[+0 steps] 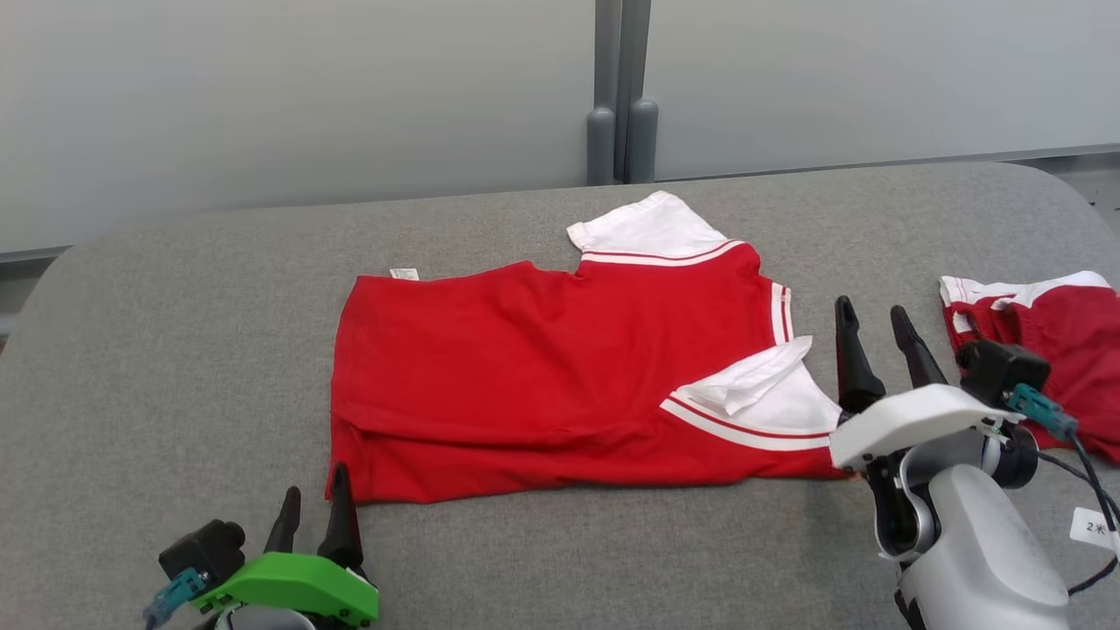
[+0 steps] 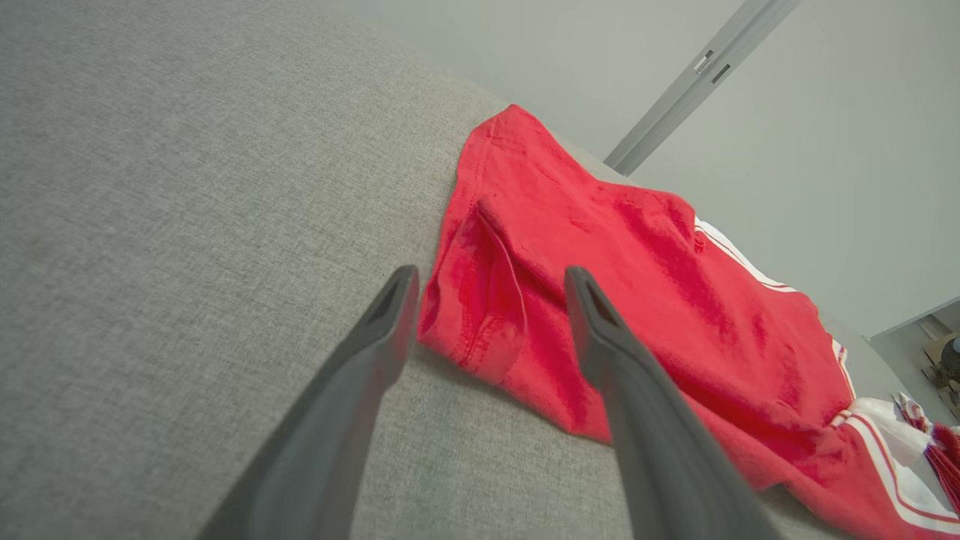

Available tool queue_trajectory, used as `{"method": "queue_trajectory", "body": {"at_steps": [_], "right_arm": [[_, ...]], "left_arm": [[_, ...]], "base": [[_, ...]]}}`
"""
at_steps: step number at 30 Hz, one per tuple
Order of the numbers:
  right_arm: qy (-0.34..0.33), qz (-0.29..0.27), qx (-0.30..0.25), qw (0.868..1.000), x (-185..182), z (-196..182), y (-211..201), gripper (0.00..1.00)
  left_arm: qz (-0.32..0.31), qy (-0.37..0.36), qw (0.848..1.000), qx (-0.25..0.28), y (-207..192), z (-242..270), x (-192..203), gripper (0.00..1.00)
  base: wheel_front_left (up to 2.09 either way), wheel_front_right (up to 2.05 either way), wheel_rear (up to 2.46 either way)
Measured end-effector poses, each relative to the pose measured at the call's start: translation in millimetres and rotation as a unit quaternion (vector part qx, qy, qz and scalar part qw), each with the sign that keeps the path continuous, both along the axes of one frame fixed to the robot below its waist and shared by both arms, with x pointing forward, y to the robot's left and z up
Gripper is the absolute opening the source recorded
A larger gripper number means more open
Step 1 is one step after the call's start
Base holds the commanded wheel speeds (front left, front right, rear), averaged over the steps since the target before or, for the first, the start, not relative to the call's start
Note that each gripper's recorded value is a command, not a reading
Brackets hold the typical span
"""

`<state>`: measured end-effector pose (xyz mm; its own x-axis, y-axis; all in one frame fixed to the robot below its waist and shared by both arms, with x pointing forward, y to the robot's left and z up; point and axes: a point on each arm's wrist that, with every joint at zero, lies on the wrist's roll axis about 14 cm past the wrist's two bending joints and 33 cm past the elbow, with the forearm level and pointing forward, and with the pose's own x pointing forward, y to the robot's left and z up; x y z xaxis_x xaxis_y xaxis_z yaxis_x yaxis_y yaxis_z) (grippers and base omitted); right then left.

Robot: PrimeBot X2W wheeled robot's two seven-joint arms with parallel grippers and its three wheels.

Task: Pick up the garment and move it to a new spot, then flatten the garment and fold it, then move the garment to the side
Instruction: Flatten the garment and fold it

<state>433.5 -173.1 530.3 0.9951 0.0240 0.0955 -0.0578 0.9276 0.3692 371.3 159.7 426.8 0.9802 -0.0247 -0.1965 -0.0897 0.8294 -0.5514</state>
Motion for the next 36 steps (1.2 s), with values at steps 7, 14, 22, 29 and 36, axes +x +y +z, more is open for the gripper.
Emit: {"method": "queue_trajectory", "body": {"at_steps": [7, 14, 22, 29, 36], "right_arm": [[0.01, -0.011, -0.017, 1.0, -29, -16, -10, 1.0], [0.039, -0.025, -0.009, 0.999, -52, -40, -19, 1.0], [0.06, -0.026, 0.002, 0.998, -65, -55, -19, 1.0], [0.073, -0.03, 0.003, 0.997, -68, -64, -22, 1.0], [0.082, -0.028, 0.003, 0.996, -69, -70, -20, 1.0]], "left_arm": [[-0.03, 0.044, 0.999, -0.002, -21, -19, -17, 1.0], [-0.051, 0.087, 0.995, -0.002, -36, -38, -24, 1.0], [-0.048, 0.105, 0.993, -0.007, -39, -45, -11, 1.0], [-0.026, 0.105, 0.994, -0.017, -33, -45, 2, 1.0], [-0.006, 0.113, 0.993, -0.026, -25, -49, 12, 0.03]], "base": [[0.0, 0.0, 0.0], [0.0, 0.0, 0.0], [0.0, 0.0, 0.0], [0.0, 0.0, 0.0], [0.0, 0.0, 0.0]]}}
